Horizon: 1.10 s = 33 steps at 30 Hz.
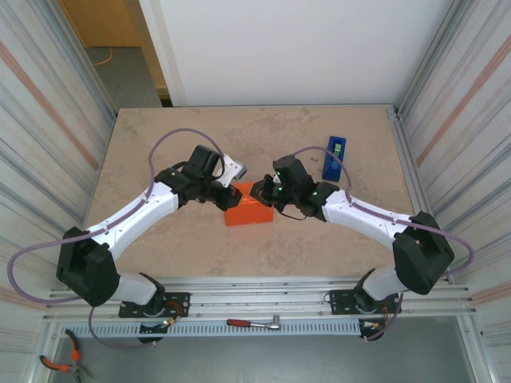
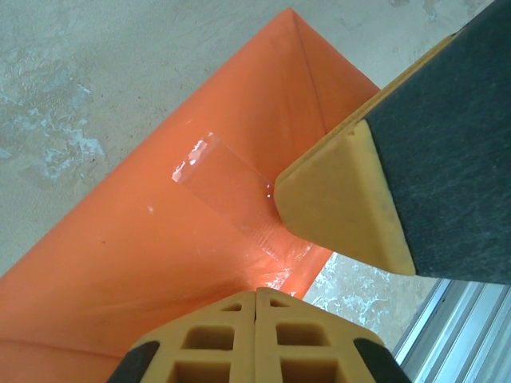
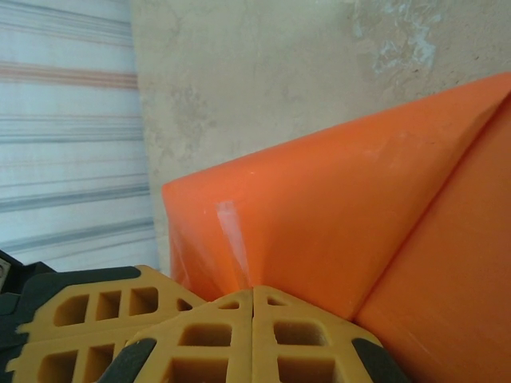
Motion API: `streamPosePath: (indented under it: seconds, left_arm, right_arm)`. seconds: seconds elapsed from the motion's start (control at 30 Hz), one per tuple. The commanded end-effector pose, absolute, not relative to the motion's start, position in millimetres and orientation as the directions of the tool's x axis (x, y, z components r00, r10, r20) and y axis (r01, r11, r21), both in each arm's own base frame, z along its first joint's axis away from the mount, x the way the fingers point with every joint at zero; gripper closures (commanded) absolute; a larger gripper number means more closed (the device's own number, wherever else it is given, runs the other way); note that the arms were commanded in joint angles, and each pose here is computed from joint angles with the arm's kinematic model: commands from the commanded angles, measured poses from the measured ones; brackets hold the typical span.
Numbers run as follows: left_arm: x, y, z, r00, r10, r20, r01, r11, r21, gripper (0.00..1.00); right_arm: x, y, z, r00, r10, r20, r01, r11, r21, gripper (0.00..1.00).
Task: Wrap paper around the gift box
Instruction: Stick the wrapping paper to the gift box.
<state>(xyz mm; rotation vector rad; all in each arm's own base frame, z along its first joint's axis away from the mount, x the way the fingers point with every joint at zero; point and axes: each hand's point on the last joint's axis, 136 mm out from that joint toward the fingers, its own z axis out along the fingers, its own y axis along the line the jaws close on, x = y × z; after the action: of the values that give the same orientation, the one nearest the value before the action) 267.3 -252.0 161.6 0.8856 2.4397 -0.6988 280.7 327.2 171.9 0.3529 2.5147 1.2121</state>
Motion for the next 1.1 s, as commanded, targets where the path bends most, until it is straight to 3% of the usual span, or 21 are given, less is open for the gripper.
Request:
streamPosePath:
  seconds: [0.0,0.7,1.07]
  left_arm:
    - [231.9,-225.1,93.7,-0.784,0.540,-0.307,0.618,0.728,-0.298,1.00]
    - [234.0,-231.7,114.0,-0.775,0.510,-0.373,0.625,0.706,-0.333,1.00]
    - [262.2,-232.4,190.5,-0.805,0.270,-0.529,0.562,0.635,-0.531,1.00]
  right_arm:
    - [269.9,308.9,135.3,-0.933,0.306,-0.190,0.109,0.743,0.661,1.00]
    - [254.9,294.4,105.6,-0.953,0.218,-0.212,0.107,0.893,0.437,1.00]
    - [248.8,284.8,96.4,-0.954,0.219,-0.204,0.130,0.917,0.376,1.00]
